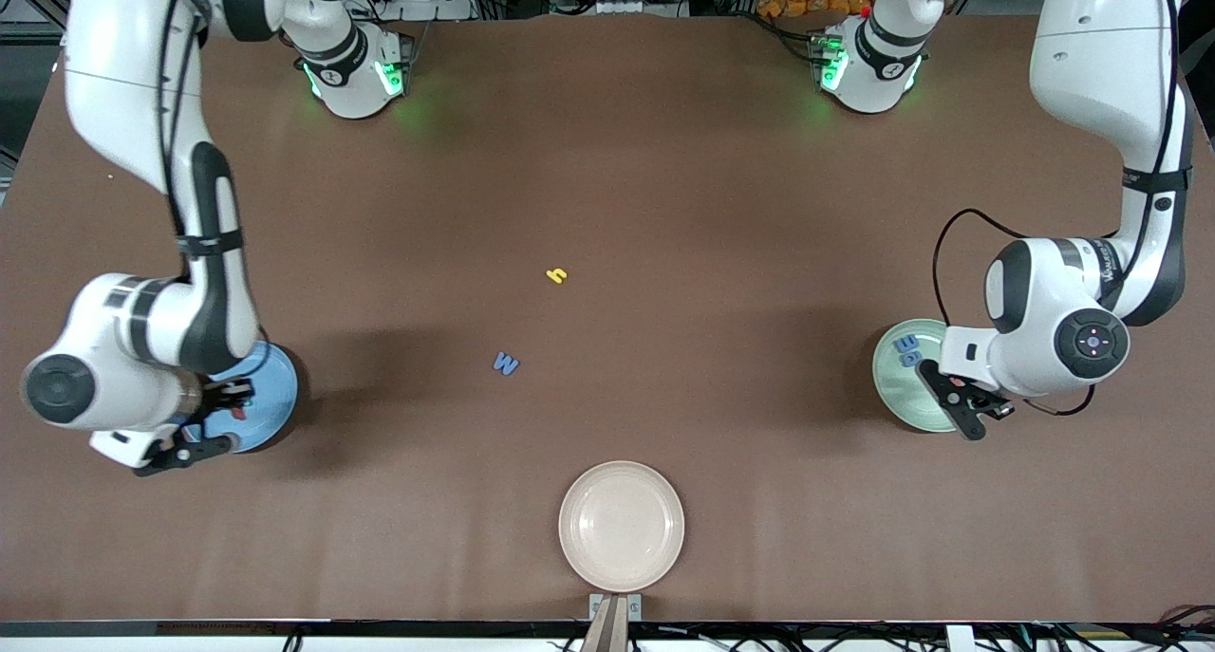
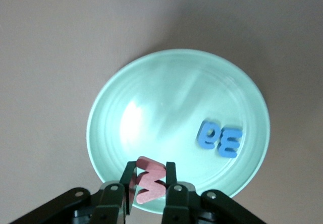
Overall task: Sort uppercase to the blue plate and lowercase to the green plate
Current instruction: 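Drop the w on the green plate while the right gripper drops O on blue, then grasp the blue M with the right gripper while the left gripper moves centrally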
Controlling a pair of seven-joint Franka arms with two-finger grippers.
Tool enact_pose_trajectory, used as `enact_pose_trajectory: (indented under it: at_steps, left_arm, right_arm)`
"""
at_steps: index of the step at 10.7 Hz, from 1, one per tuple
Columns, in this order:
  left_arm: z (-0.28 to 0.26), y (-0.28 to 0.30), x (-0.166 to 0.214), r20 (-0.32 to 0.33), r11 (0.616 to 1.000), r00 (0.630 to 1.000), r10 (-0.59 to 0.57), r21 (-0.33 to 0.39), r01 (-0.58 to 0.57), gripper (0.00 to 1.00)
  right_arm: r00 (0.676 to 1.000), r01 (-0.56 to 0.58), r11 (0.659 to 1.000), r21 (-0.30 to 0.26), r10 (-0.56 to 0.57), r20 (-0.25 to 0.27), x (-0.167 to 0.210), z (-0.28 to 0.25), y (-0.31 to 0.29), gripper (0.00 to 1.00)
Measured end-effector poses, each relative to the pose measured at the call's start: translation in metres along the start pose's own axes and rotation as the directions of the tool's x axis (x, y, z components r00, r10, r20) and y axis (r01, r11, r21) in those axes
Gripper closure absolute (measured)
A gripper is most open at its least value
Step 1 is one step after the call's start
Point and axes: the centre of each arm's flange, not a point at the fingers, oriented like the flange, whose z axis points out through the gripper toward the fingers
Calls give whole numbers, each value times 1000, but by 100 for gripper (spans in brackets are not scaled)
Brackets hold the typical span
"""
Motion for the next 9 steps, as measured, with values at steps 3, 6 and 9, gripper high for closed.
enact_pose_trajectory:
  at_steps: [3, 6, 9]
  left_arm:
    - [13, -2, -1, -19, 998, 998, -58, -23, 57, 37]
    - [-7, 31, 46, -18, 976, 976, -218, -25, 217, 0]
    - [-48, 125, 138, -15, 881, 882, -470, -59, 469, 0]
  right_arm:
    - [999, 47, 998, 35, -47, 3, 7, 3, -19, 52]
    - [1000, 21, 995, 94, -19, -21, 45, -3, -133, 9]
    - [994, 73, 994, 76, -67, -84, 71, -16, -264, 0]
